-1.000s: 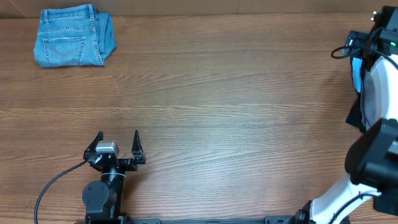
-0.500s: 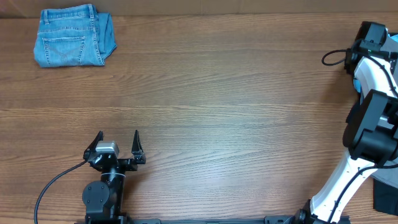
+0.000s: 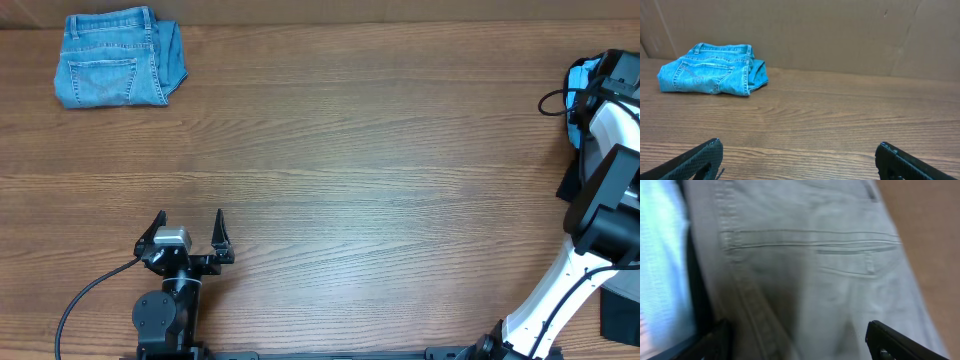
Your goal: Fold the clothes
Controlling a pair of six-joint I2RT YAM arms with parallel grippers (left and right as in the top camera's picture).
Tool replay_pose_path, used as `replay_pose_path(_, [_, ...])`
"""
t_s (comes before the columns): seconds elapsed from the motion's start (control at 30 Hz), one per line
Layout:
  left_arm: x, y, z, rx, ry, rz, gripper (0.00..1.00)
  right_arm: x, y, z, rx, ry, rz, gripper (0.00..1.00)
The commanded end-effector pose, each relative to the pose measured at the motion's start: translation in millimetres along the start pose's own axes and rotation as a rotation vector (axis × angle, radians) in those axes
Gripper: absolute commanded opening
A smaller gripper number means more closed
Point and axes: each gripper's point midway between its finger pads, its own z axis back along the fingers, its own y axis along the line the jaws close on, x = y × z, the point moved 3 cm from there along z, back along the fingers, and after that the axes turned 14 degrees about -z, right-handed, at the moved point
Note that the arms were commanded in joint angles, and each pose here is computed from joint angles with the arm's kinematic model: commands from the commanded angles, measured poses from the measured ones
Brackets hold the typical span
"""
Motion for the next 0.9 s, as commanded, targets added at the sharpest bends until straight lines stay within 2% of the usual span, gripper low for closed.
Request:
replay_pose_path(0.0, [0,0,0,-0.003,-0.008,-0.022,1.00,3,19,-1,0.088,-0.007,-0.005,0.94])
replay_pose_path(0.27, [0,0,0,-0.003,-0.008,-0.022,1.00,5,25,0,0.119,-0.020,-0.009,0.97])
replay_pose_path(0.57, [0,0,0,-0.003,-0.008,-0.022,1.00,4,21,-3,0.139,-0.006,-0.040,0.84])
replay_pose_path(0.77, [0,0,0,-0.003,-0.008,-0.022,1.00,0,7,-10,0.120,0.017,-0.057,0.83])
replay_pose_path(0.87, [0,0,0,-0.003,-0.008,-0.022,1.00,-2,4,-12,0.122,0.025,-0.061,0.78])
